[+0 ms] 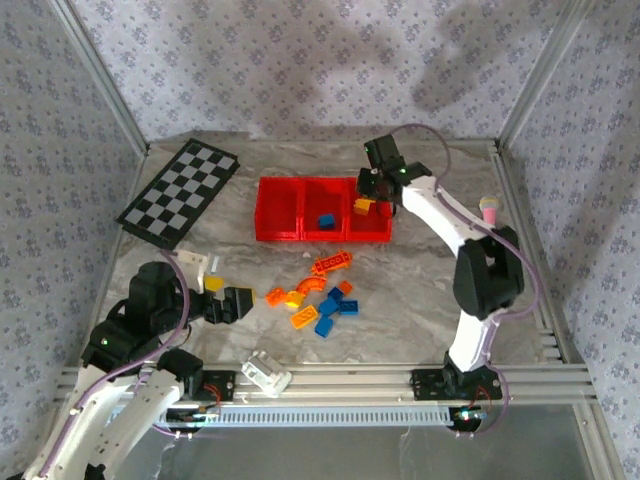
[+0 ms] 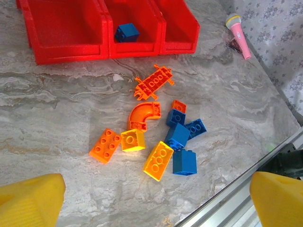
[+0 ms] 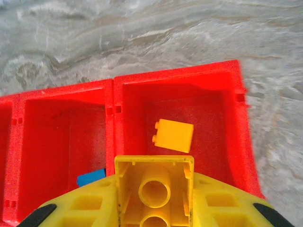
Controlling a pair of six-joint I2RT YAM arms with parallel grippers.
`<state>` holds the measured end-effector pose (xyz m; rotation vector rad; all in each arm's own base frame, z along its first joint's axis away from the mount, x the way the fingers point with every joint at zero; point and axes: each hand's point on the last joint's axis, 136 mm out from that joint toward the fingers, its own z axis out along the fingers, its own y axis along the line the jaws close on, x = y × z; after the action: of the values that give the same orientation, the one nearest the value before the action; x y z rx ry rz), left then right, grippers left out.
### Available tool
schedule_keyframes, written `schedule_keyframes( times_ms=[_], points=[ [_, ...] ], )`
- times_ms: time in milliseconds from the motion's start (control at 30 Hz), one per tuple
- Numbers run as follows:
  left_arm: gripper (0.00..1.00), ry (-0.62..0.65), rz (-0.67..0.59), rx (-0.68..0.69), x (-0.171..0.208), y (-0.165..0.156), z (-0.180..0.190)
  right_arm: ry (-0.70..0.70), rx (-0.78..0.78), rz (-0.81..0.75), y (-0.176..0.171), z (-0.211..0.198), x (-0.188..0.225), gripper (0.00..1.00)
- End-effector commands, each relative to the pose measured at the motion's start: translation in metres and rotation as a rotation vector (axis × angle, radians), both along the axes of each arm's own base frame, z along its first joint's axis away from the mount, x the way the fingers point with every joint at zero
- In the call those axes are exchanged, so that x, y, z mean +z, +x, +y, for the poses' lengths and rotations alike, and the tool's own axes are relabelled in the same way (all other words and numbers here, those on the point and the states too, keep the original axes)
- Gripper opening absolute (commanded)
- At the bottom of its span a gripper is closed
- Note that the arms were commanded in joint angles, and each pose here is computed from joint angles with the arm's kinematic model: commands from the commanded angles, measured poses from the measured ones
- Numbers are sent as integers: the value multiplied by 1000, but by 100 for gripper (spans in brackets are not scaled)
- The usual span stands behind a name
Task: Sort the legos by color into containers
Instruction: Place the lego in the container.
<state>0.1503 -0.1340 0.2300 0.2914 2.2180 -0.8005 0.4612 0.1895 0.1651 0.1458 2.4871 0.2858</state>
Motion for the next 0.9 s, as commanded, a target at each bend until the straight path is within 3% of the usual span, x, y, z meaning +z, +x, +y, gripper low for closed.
schedule_keyframes(
  times_ms=[0, 400, 600, 867],
  points=[
    [100, -1, -19, 3, 2, 1, 0, -62, 90, 134, -9, 4, -35, 28],
    [100, 5, -14, 3, 0, 4, -1, -84, 61, 227, -21, -2, -81, 37],
    [100, 2, -19, 5, 1, 3, 0, -77, 45, 224, -20, -2, -81, 46],
    [100, 1, -23, 3, 2, 2, 0, -74, 50, 196, -25, 2, -59, 49]
  ],
)
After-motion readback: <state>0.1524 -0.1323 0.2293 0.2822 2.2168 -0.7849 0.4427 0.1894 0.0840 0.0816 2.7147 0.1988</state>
